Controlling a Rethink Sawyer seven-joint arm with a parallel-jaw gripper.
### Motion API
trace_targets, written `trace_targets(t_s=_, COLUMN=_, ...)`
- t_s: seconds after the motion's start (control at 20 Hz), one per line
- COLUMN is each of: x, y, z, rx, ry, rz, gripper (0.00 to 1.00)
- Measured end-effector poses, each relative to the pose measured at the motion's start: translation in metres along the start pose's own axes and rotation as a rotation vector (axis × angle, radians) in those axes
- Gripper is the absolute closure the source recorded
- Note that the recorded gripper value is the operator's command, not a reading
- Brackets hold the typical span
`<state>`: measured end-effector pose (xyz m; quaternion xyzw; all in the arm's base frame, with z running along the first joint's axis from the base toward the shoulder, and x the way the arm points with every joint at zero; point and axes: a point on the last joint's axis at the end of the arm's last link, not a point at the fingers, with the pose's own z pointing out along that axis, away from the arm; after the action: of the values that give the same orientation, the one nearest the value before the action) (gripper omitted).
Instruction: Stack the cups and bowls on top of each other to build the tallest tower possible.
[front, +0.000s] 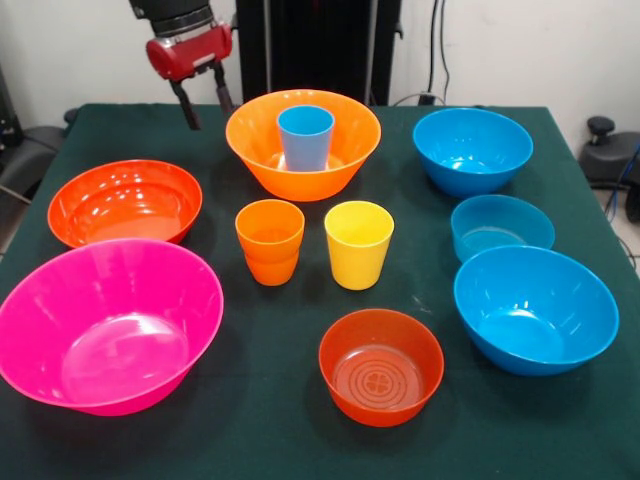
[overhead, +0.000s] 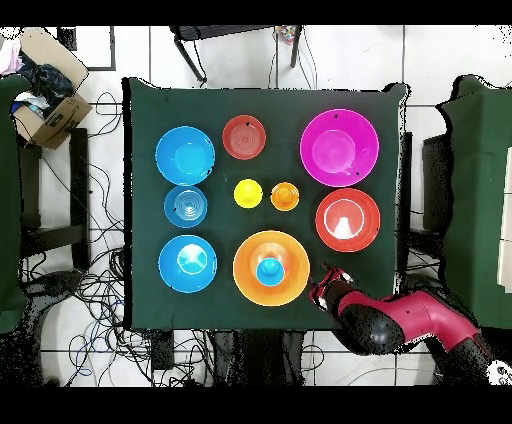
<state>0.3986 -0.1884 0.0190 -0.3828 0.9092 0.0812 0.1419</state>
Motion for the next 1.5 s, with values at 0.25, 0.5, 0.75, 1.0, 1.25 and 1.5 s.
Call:
trace_targets(t_s=0.25, x=0.005, y=-0.011, z=0.002, rx=0.031, ry=0.009, rz=-0.034, gripper=0.00)
trace_targets(t_s=0.5, x=0.015, y=-0.022, z=0.008, rx=0.061, ry=0.028, rz=-0.085, gripper=0.00)
trace_targets(t_s=0.75, x=0.032, y=-0.033, z=0.016, rx=0.089, ry=0.048, rz=-0.145, gripper=0.00)
trace_targets(t_s=1.0, x=0.051, y=-0.043, z=0.022, rx=0.107, ry=0.064, rz=-0.184, gripper=0.00)
trace_targets(t_s=1.25, x=0.073, y=-0.052, z=0.029, rx=0.117, ry=0.079, rz=-0.212, gripper=0.00)
trace_targets(t_s=1.5, x=0.084, y=-0.057, z=0.038, rx=0.121, ry=0.087, rz=-0.240, gripper=0.00)
